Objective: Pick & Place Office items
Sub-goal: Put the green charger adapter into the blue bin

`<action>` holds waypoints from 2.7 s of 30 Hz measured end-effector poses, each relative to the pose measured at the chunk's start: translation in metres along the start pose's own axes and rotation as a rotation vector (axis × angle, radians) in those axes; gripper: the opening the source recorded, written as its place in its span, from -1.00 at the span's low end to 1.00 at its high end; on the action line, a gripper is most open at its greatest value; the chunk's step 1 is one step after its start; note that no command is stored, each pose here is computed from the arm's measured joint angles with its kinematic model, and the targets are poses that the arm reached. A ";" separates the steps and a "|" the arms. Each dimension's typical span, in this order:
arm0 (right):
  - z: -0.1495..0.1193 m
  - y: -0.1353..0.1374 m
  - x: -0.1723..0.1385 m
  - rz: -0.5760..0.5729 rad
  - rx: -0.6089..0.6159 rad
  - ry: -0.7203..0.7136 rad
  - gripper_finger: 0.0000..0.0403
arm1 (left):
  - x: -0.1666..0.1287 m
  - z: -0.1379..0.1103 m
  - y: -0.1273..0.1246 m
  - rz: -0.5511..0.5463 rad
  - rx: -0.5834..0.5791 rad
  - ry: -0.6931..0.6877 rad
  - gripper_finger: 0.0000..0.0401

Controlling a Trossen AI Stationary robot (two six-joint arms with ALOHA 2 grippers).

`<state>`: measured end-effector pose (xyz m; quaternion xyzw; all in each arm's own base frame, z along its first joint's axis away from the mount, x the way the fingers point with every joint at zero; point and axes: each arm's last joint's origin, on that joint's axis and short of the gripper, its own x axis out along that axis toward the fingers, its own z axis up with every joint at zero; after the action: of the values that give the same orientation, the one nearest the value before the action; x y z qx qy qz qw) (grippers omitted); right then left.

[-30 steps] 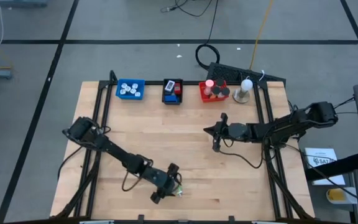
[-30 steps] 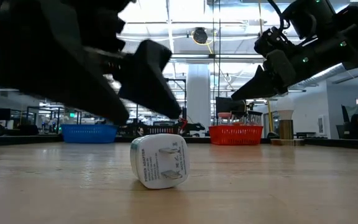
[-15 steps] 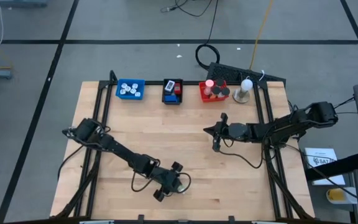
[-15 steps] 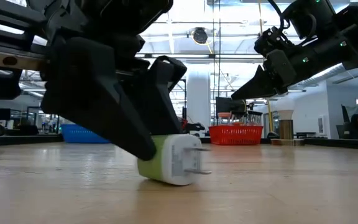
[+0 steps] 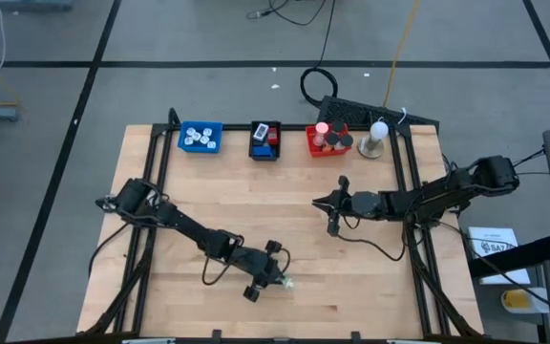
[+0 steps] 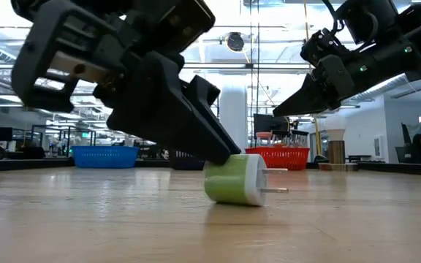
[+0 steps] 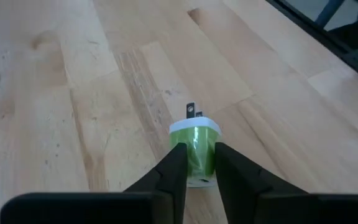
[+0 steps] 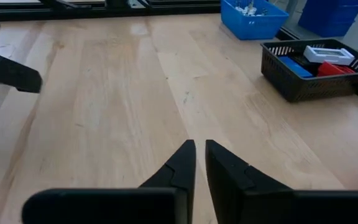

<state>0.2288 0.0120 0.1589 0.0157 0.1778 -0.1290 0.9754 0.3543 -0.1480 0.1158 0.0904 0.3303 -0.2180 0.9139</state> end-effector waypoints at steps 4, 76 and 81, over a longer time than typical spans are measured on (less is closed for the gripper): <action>0.000 0.000 0.000 -0.001 0.001 -0.004 -0.75 | 0.000 0.002 -0.004 -0.018 -0.007 -0.002 -0.54; 0.037 0.083 -0.015 0.198 -0.346 -0.040 0.19 | -0.031 -0.033 0.040 -0.075 -0.369 -0.614 -0.34; 0.048 0.114 0.002 0.239 -0.542 0.018 0.35 | -0.039 -0.039 0.053 -0.108 -0.426 -0.654 -0.34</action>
<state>0.2765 0.1177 0.2009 -0.2234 0.2116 0.0392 0.9507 0.3301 -0.0757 0.1120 -0.1930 0.0639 -0.2096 0.9564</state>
